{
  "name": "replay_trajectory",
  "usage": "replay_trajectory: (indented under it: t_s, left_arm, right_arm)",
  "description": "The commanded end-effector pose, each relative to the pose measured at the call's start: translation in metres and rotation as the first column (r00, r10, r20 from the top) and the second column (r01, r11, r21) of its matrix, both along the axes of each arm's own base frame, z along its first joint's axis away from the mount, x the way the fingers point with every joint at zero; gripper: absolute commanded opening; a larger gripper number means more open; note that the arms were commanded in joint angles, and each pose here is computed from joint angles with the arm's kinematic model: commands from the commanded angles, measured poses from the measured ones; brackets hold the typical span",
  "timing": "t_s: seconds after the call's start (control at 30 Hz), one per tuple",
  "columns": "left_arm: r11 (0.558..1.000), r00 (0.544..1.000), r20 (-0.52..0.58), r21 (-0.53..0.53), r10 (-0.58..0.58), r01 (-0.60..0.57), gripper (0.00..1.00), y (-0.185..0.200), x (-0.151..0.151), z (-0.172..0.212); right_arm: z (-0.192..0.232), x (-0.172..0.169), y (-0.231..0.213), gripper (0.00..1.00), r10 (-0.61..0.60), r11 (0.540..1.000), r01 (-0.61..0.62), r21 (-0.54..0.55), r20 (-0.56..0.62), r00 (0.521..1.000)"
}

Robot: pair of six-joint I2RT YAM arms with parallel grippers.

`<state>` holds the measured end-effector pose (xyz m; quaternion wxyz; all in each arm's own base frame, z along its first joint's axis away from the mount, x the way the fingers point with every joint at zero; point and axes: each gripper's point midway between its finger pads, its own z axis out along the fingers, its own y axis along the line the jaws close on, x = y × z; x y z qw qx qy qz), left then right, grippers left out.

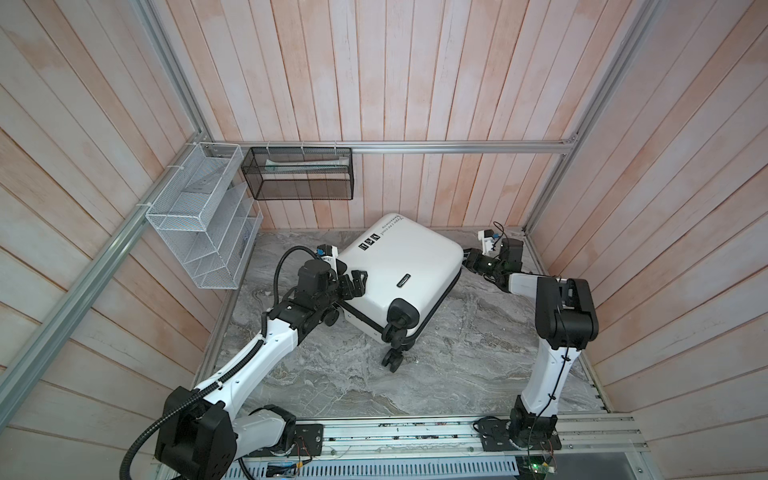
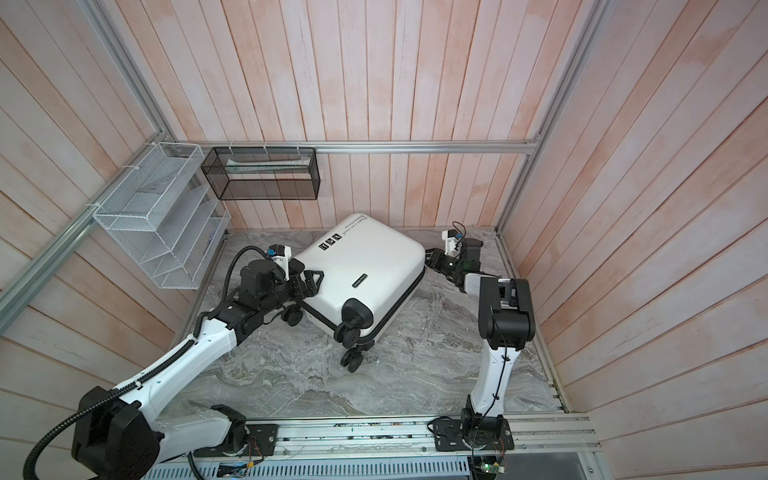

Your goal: Pack the luggage

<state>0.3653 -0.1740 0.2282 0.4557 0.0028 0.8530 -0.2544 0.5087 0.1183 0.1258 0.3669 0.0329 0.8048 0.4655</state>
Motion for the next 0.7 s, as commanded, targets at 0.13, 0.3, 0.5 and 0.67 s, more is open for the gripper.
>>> replay_trajectory:
  t_s: [0.13,0.3,0.5,0.67]
  left_arm:
    - [0.982,0.976,0.116,-0.021,-0.186,0.189,1.00,-0.044,0.029,0.024]
    - [0.968,0.961,0.132,-0.028,-0.244,0.250,1.00,-0.067,0.057,0.026]
    - [0.950,0.940,0.163,-0.044,-0.299,0.310,1.00,-0.094,0.094,0.039]
    - [0.957,0.936,0.207,0.014,-0.286,0.290,1.00,-0.096,0.129,0.070]
  right_arm:
    - [0.021,-0.090,0.065,0.35,0.213,0.977,-0.214,-0.004,0.067,0.975]
    - [0.013,-0.146,0.078,0.34,0.226,0.974,-0.225,-0.018,0.052,0.973]
    - [0.003,-0.191,0.064,0.35,0.160,0.985,-0.158,-0.063,0.020,0.987]
    - [-0.002,-0.188,0.011,0.38,-0.067,0.992,0.064,-0.107,-0.025,0.997]
